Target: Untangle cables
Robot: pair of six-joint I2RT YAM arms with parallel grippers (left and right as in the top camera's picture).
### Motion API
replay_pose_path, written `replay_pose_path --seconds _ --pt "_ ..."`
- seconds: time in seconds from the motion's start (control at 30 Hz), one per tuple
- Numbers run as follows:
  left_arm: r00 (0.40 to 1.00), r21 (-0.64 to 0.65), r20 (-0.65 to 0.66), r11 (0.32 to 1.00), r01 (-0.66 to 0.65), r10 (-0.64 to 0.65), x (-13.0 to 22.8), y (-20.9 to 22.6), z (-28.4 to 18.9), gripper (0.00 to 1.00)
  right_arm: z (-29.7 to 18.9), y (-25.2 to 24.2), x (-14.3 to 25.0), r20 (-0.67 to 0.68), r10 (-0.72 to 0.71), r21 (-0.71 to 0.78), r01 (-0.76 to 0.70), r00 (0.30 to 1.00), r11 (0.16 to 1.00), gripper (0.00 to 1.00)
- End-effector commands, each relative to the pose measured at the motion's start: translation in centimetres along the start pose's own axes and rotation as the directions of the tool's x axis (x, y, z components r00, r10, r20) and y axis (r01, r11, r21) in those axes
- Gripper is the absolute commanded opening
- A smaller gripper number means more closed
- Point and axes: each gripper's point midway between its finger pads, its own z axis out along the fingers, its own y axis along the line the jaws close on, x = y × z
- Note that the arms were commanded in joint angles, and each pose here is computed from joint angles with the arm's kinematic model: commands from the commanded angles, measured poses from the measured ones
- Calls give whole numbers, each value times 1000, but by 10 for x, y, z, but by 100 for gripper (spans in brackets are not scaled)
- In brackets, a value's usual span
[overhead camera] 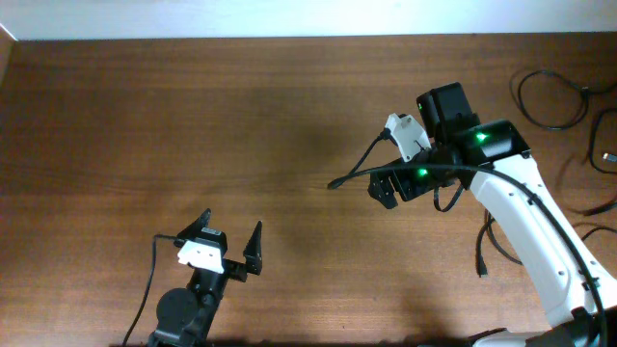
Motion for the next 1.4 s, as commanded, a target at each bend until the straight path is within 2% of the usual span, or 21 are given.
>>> replay_pose_path --seconds 0.0,0.77,1.1,1.2,1.37 --pt "1000 -7 2 1000 -2 2 1 2 0 99 -2 4 -4 9 1 -13 -1 1000 1000 99" --pt "1000 -7 2 1000 -2 2 1 2 0 99 -2 2 -5 14 -5 -2 5 1000 1000 99" --pt "1000 -7 2 1000 -2 2 1 2 0 99 -31 6 -19 162 -50 39 44 986 998 99" --pt "1000 -7 2 1000 -2 2 1 2 0 99 -28 6 -16 226 -21 38 12 974 999 99" --pt "1000 -7 2 1000 -2 2 1 2 0 99 -37 9 -6 339 -57 62 38 939 997 99"
